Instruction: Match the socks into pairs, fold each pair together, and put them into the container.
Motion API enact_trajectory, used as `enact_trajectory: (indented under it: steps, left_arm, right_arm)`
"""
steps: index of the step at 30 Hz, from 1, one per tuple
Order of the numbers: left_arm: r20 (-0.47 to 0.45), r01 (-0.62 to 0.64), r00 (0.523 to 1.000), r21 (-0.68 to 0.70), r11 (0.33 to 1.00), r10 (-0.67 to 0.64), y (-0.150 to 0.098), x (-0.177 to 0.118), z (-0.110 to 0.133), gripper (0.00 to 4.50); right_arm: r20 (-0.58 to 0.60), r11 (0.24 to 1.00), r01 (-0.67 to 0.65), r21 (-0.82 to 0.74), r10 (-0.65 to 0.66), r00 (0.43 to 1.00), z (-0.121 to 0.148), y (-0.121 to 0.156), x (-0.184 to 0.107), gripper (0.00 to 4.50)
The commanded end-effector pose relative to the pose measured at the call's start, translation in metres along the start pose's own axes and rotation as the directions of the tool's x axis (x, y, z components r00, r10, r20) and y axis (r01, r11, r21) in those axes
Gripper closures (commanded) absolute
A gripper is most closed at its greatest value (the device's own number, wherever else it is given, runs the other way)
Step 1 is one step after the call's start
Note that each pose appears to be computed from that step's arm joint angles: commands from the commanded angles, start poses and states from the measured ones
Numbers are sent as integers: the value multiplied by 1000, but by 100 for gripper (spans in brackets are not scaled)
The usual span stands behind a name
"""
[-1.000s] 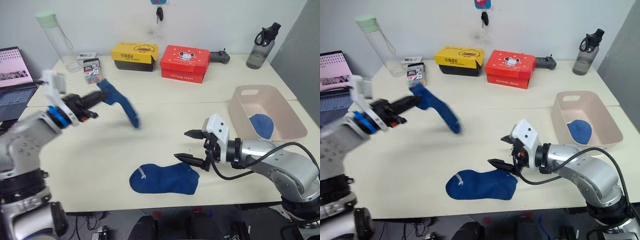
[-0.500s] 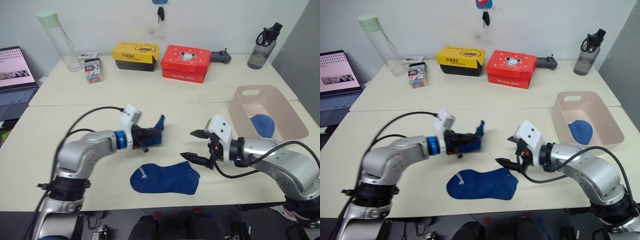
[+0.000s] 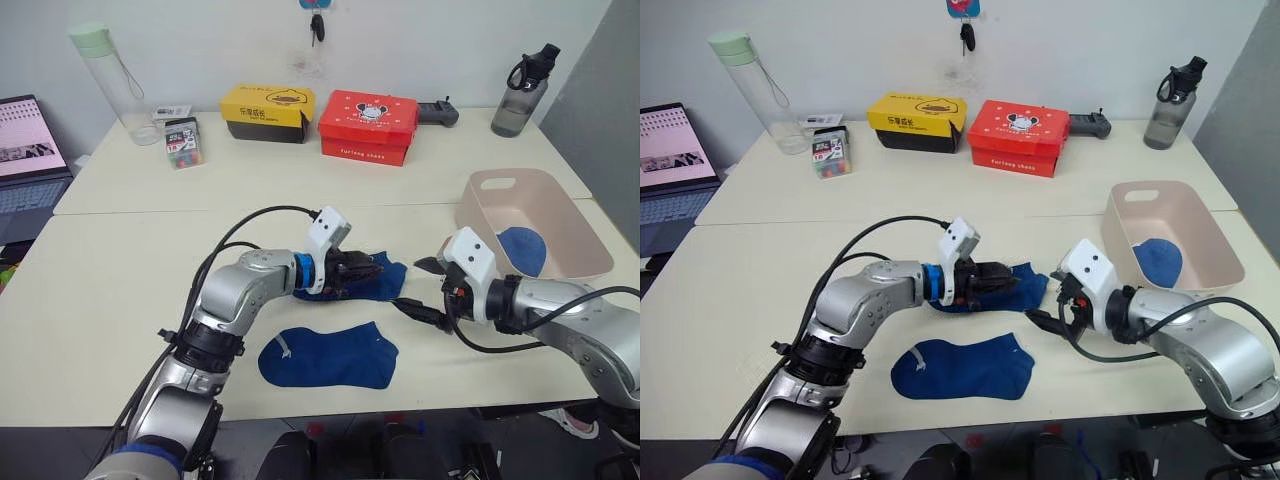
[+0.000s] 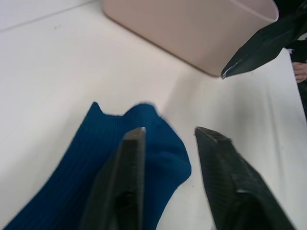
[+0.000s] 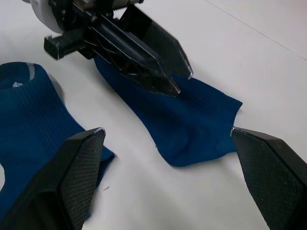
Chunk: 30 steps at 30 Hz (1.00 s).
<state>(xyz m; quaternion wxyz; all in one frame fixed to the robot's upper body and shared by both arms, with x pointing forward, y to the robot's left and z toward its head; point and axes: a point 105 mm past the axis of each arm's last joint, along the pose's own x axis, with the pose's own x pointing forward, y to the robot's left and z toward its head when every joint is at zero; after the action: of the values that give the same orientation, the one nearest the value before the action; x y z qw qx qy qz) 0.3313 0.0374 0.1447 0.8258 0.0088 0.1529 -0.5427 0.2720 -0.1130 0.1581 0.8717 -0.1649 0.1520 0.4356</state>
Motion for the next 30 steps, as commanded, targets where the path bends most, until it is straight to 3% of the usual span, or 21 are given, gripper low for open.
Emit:
enact_trajectory:
  steps: [1, 6, 9, 11, 19, 23, 27, 30]
  left_arm:
    - [70, 9, 997, 83, 996, -15, -3, -26, 31, 143]
    - [69, -191, 980, 73, 979, 186, 38, -78, 23, 3]
    - [-16, -296, 955, 51, 954, 297, 57, -106, -10, 3]
    - [-26, -317, 948, 9, 948, 317, 60, -110, -22, 3]
    - [-104, -307, 946, 8, 952, 306, 63, -79, -53, 3]
    - [-149, -288, 947, 10, 958, 286, 66, -64, -65, 94]
    - [-169, -272, 948, 10, 962, 269, 66, -57, -72, 213]
    - [-131, -255, 959, -20, 967, 250, 62, -52, -67, 307]
  right_arm:
    - [53, 999, -3, -53, 6, 999, 15, 2, -5, 0]
    - [41, 998, 62, -33, -60, 997, 9, -10, -2, 0]
    - [29, 988, 155, -6, -155, 988, 2, -23, 11, 0]
    - [17, 976, 220, 5, -220, 975, -2, -32, 18, 0]
    - [-30, 922, 372, 103, -371, 928, -22, -61, 47, 0]
    - [-78, 916, 382, 122, -375, 924, -38, -62, 56, 0]
    - [-100, 929, 352, 114, -342, 935, -46, -56, 58, 87]
    - [-79, 939, 323, 114, -316, 946, -43, -48, 60, 192]
